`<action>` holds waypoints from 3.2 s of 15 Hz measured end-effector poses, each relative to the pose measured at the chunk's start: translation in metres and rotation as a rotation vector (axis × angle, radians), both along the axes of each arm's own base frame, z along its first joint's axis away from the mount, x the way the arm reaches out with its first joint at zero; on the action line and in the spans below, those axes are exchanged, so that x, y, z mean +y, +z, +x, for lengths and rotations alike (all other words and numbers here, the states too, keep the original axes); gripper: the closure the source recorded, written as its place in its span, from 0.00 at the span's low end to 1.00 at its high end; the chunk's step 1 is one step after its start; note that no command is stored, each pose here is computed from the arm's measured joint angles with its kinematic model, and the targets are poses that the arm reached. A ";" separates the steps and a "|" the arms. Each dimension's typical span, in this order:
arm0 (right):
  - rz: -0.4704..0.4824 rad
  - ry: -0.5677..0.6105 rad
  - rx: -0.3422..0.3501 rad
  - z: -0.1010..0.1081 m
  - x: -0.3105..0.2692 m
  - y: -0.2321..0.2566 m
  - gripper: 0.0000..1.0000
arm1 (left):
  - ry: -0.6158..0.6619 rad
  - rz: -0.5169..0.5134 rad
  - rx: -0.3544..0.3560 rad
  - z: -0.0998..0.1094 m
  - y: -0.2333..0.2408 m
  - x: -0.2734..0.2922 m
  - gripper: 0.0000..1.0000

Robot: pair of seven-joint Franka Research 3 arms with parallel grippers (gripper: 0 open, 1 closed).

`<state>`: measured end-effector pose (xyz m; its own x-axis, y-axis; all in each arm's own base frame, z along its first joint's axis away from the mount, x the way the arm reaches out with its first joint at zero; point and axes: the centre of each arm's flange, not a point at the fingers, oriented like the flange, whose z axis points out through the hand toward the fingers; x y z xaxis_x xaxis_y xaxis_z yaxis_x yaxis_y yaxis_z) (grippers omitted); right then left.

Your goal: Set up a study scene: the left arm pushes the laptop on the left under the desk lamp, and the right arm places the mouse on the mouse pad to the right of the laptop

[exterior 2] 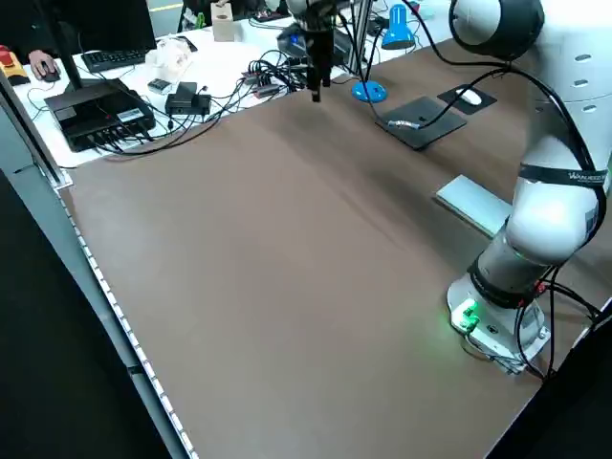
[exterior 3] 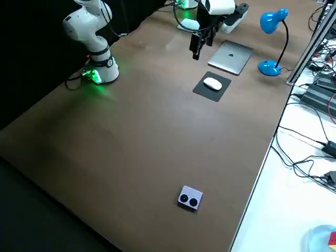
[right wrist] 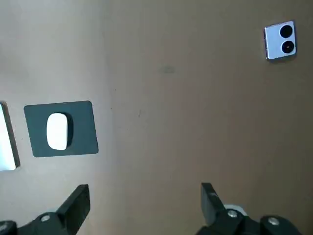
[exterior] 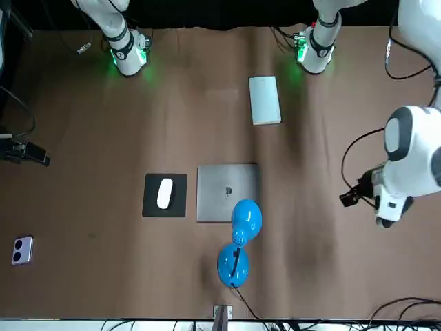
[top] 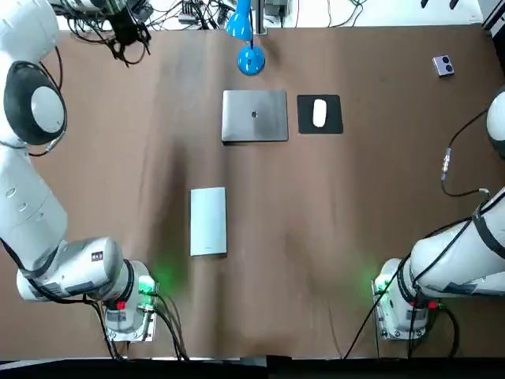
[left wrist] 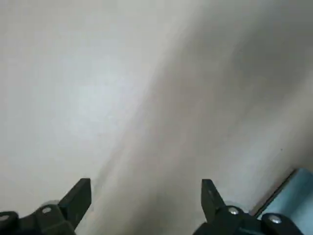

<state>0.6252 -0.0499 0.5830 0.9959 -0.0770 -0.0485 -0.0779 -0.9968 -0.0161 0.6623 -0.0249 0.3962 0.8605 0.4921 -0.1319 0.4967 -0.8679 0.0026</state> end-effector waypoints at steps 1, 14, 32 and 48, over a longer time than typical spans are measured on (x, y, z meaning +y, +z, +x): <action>0.000 0.008 -0.009 0.001 0.003 0.001 0.00 | -0.155 -0.007 -0.060 0.002 0.031 0.021 0.00; -0.001 0.010 -0.015 0.002 0.004 0.002 0.00 | -0.512 0.063 -0.223 -0.083 0.243 0.018 0.00; -0.002 0.004 -0.014 0.001 0.001 0.002 0.00 | -0.536 0.055 -0.190 -0.101 0.266 0.001 0.00; -0.002 -0.005 -0.013 0.001 -0.005 0.001 0.00 | -0.538 0.064 -0.235 -0.088 0.254 0.001 0.00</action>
<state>0.6266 -0.0550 0.5841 0.9959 -0.0825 -0.0359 -0.0831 -0.9964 -0.0153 0.5738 -0.0243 0.6505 0.9939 -0.0214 0.1080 -0.0214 -0.9998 -0.0010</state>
